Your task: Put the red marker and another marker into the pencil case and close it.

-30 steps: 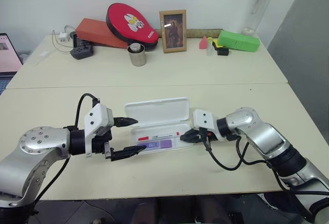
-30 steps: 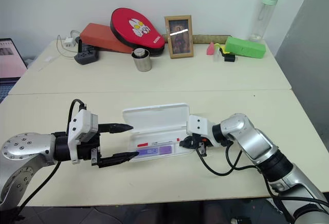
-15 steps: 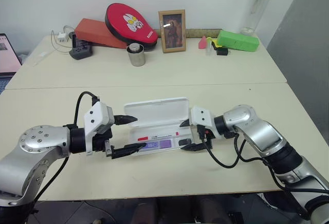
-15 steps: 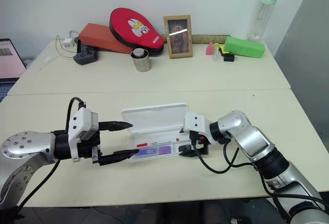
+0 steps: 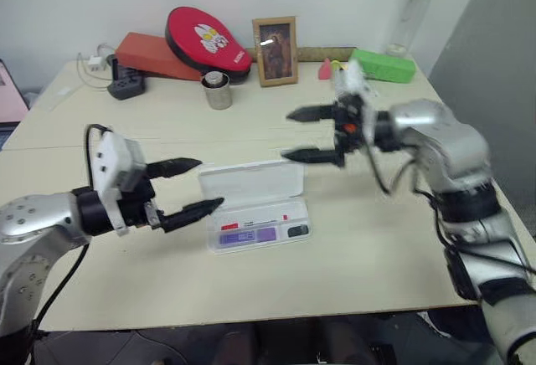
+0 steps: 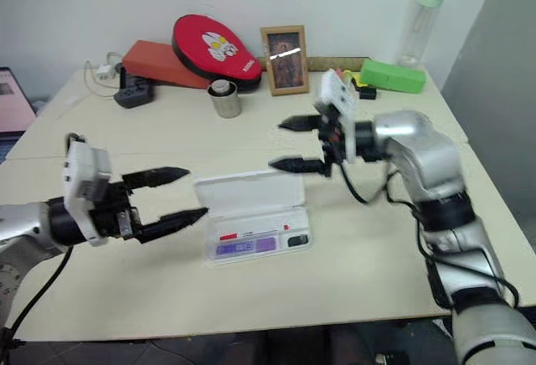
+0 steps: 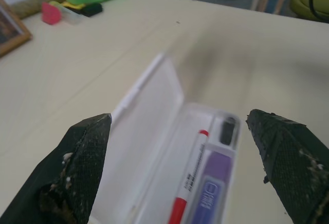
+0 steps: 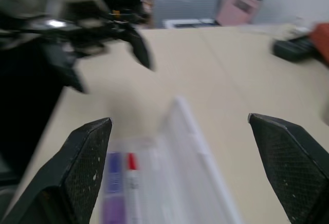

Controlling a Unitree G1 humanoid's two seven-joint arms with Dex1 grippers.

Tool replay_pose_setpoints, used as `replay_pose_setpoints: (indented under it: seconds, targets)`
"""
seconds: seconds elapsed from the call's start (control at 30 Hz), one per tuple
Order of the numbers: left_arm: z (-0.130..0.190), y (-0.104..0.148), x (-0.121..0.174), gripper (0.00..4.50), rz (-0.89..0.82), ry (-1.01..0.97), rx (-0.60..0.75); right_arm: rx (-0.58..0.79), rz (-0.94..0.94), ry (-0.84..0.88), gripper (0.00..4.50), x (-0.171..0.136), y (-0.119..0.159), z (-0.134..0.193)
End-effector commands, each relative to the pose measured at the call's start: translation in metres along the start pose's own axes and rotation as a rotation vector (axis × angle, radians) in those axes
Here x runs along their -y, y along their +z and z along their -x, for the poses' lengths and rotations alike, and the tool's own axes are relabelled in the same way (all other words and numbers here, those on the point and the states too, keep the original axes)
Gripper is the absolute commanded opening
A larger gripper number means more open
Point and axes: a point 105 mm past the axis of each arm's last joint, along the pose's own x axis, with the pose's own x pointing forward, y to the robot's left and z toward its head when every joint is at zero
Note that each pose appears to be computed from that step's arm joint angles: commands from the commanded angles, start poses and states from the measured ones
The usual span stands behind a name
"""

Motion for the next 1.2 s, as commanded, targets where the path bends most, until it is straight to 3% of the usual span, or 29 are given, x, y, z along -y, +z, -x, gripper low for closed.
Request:
replay_pose_setpoints:
  seconds: [0.03, 0.07, 0.3, 0.6, 1.0, 1.2]
  targets:
    - [0.006, 0.008, -0.005, 4.50, 0.009, 0.056, 0.049, -0.078, 0.021, -0.110, 4.08, 0.027, -0.012, -0.012]
    - [0.007, 0.009, -0.005, 4.50, 0.015, 0.063, 0.056, -0.091, 0.006, -0.104, 3.98, 0.029, -0.015, -0.016]
    - [0.016, 0.007, -0.007, 4.50, 0.033, 0.127, 0.064, -0.174, 0.020, -0.082, 2.21, 0.037, -0.032, -0.029]
    - [0.019, 0.011, -0.008, 4.50, 0.041, 0.150, 0.089, -0.209, 0.053, 0.012, 0.05, 0.026, -0.038, -0.032]
    - [0.017, 0.010, -0.005, 4.50, 0.047, 0.124, 0.078, -0.217, 0.078, 0.175, 0.05, -0.001, -0.039, -0.026]
    - [0.014, 0.009, -0.002, 4.50, 0.041, 0.093, 0.059, -0.174, 0.120, 0.304, 0.05, -0.029, -0.032, -0.019]
